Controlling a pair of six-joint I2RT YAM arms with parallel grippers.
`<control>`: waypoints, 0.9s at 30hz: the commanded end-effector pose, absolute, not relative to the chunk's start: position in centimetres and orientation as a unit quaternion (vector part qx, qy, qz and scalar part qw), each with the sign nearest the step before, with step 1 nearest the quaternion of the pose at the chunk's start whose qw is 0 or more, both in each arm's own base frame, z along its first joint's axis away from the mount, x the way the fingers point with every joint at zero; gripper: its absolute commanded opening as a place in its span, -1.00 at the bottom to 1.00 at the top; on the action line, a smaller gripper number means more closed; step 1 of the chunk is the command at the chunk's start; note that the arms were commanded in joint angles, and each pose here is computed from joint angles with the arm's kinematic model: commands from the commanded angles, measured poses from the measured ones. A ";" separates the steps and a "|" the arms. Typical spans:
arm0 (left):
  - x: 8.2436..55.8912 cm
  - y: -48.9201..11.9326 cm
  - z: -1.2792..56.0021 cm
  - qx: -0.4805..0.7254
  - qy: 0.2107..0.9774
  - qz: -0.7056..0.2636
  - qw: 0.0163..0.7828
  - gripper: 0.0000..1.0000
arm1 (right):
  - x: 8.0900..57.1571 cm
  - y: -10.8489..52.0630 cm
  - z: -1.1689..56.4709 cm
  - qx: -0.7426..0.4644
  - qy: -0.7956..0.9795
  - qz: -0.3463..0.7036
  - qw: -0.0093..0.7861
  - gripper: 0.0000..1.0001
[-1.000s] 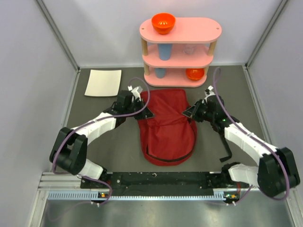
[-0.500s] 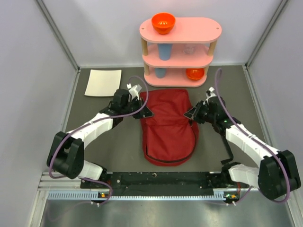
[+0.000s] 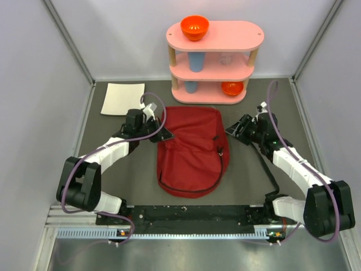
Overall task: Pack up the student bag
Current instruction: Adjust the student bag at the center of the board.
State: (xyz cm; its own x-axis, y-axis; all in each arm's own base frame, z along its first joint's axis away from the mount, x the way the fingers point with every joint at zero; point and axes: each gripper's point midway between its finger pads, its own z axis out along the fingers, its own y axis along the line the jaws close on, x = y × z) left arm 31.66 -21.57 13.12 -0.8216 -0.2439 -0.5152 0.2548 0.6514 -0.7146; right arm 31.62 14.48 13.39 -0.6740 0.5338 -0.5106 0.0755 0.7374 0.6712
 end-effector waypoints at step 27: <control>31.7 -22.5 15.2 0.017 0.825 -0.463 0.323 -1.00 | 32.0 21.8 14.7 0.198 0.806 0.470 0.302 -1.00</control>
State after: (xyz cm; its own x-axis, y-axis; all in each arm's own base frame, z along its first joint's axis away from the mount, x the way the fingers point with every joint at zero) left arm 31.46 -22.10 13.15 -0.8255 -0.2640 -0.4988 0.2589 0.6081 -0.7504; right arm 31.15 21.67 12.93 -0.7684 0.5966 -0.2316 0.1034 0.4729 0.8750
